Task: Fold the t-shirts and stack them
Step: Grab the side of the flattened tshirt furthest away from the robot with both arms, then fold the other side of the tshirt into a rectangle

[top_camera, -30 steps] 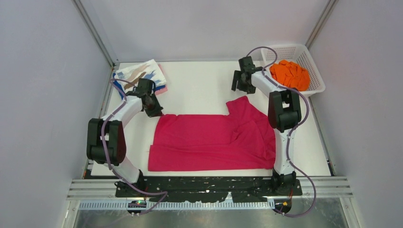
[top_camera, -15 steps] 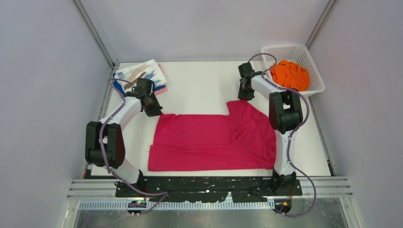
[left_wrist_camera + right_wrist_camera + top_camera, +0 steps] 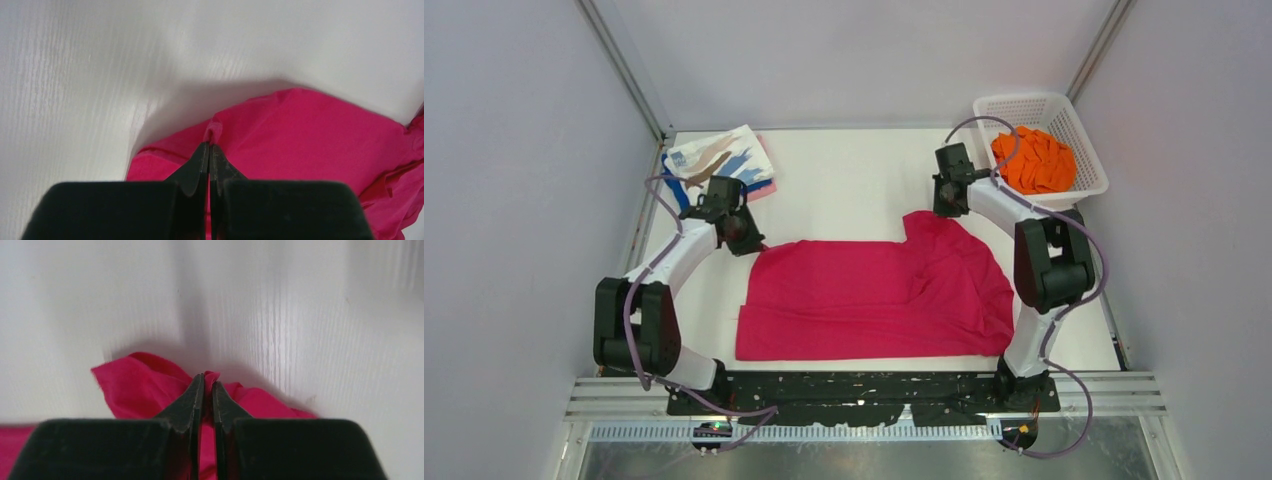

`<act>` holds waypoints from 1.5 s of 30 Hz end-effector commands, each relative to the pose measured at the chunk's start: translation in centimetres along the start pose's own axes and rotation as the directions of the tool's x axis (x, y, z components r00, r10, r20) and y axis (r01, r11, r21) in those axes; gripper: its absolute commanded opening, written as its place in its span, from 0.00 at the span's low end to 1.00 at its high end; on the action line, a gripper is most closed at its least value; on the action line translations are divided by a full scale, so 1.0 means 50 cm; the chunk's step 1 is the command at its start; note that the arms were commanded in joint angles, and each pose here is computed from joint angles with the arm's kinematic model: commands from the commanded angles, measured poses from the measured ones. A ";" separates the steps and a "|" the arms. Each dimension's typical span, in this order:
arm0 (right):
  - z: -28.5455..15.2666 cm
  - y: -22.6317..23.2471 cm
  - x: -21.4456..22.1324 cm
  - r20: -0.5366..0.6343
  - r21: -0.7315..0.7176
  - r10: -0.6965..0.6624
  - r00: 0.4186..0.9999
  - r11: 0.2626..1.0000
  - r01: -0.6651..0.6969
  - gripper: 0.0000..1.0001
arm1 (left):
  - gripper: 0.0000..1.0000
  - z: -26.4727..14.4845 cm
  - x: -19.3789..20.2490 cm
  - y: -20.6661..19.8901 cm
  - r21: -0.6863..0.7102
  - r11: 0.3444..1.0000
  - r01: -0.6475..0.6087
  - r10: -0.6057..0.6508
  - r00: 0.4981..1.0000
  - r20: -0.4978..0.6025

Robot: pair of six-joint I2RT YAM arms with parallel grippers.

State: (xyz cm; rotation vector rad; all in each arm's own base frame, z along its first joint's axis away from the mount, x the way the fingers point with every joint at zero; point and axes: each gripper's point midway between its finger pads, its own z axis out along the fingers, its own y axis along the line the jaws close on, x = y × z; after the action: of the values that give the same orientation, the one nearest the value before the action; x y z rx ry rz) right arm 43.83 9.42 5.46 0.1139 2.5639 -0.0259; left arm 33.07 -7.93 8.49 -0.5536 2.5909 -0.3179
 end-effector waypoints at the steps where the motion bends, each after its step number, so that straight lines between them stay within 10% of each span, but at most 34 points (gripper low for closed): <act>1: -0.094 0.017 -0.025 0.160 -0.055 -0.024 0.987 0.998 0.034 0.13 | 0.00 -0.024 -0.002 -0.021 0.054 0.998 -0.012 0.009 0.999 0.052; 21: -0.328 -0.072 0.209 0.164 0.014 -0.058 0.985 0.998 0.056 0.12 | 0.00 -0.074 0.111 0.049 0.055 0.998 0.032 -0.038 0.994 0.107; 40: -0.359 -0.126 0.419 -0.107 0.034 -0.035 0.994 0.999 0.039 0.28 | 0.00 -0.094 0.125 0.152 -0.129 0.982 0.137 -0.106 0.969 0.225; 42: -0.367 -0.111 0.434 -0.141 -0.014 -0.037 0.989 0.999 0.036 0.38 | 0.11 -0.092 0.138 0.163 -0.158 0.978 0.135 -0.102 0.974 0.202; 45: -0.383 -0.112 0.449 -0.163 -0.030 -0.023 0.986 0.999 0.018 0.52 | 0.61 -0.101 0.150 0.186 -0.215 0.966 0.144 -0.104 0.977 0.188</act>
State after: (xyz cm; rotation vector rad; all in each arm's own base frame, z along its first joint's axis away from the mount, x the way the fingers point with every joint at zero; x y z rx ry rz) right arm 15.76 5.63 8.74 0.0582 2.6984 -0.0796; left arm 22.72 -3.65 7.30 -0.7333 2.4267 -0.1169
